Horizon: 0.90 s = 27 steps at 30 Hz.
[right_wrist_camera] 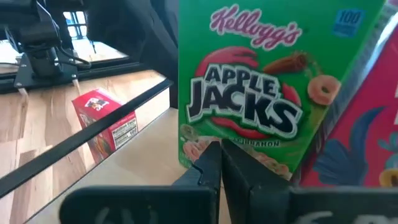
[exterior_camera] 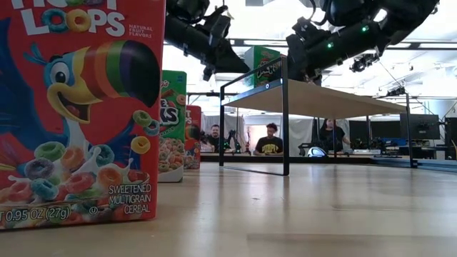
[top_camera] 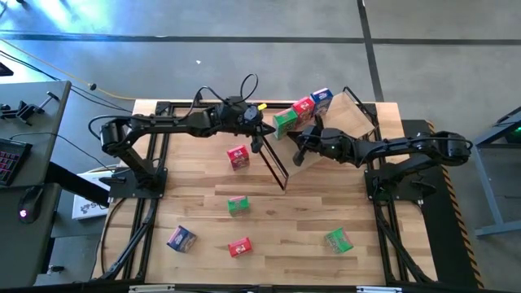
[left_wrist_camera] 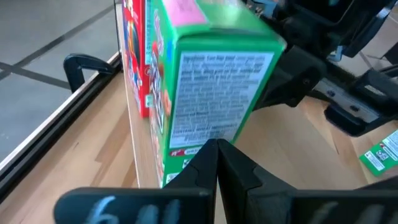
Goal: Stack cereal on shelf
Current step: Put the top left green cereal box on the shelf, then put the top blue cereal box on the shelf and aligned with the other blue cereal box
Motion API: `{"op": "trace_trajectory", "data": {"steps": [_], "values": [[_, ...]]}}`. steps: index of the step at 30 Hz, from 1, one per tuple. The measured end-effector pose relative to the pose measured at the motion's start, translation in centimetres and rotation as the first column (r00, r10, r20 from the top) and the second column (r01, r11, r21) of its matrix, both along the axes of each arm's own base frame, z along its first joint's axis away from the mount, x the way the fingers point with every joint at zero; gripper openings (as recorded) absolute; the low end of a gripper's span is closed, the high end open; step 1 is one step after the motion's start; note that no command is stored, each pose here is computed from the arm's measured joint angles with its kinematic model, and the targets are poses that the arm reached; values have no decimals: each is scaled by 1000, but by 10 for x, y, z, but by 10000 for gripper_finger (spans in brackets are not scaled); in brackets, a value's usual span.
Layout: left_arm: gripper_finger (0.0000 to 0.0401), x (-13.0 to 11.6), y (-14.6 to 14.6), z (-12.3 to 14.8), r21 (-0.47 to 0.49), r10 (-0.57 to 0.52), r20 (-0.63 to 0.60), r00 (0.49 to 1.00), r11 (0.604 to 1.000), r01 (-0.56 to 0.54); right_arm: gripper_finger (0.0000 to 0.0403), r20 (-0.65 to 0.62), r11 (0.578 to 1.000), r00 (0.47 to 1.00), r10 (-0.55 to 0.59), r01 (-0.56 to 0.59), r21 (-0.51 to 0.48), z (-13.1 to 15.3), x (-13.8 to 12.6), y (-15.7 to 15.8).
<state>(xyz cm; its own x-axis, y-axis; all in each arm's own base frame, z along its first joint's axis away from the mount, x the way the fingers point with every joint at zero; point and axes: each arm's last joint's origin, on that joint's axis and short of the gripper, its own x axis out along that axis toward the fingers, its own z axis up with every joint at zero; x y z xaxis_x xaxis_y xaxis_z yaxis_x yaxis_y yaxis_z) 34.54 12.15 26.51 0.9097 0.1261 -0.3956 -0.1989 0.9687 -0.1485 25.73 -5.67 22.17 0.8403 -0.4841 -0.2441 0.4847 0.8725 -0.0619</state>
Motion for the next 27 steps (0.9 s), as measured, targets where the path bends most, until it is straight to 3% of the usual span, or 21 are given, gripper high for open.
{"op": "trace_trajectory", "data": {"steps": [8, 17, 24, 27], "values": [[0, -15, -4, 22, 37, 8, 14, 1000, 999, -9, 0, -17, 1000, 1000, -25, 25, -4, -1, -1, -1], [0, -59, 17, 42, 86, 184, -92, 979, 981, -176, 0, -49, 998, 999, -16, 13, -54, 0, -2, 0], [3, -108, 57, 31, 75, 317, -319, 893, 948, -309, 0, 0, 991, 998, 69, -69, -117, 23, -14, 20], [25, -120, 73, 19, 94, 333, -403, 852, 942, -323, 0, 5, 987, 995, 99, -97, -128, 30, -21, 28]]}}
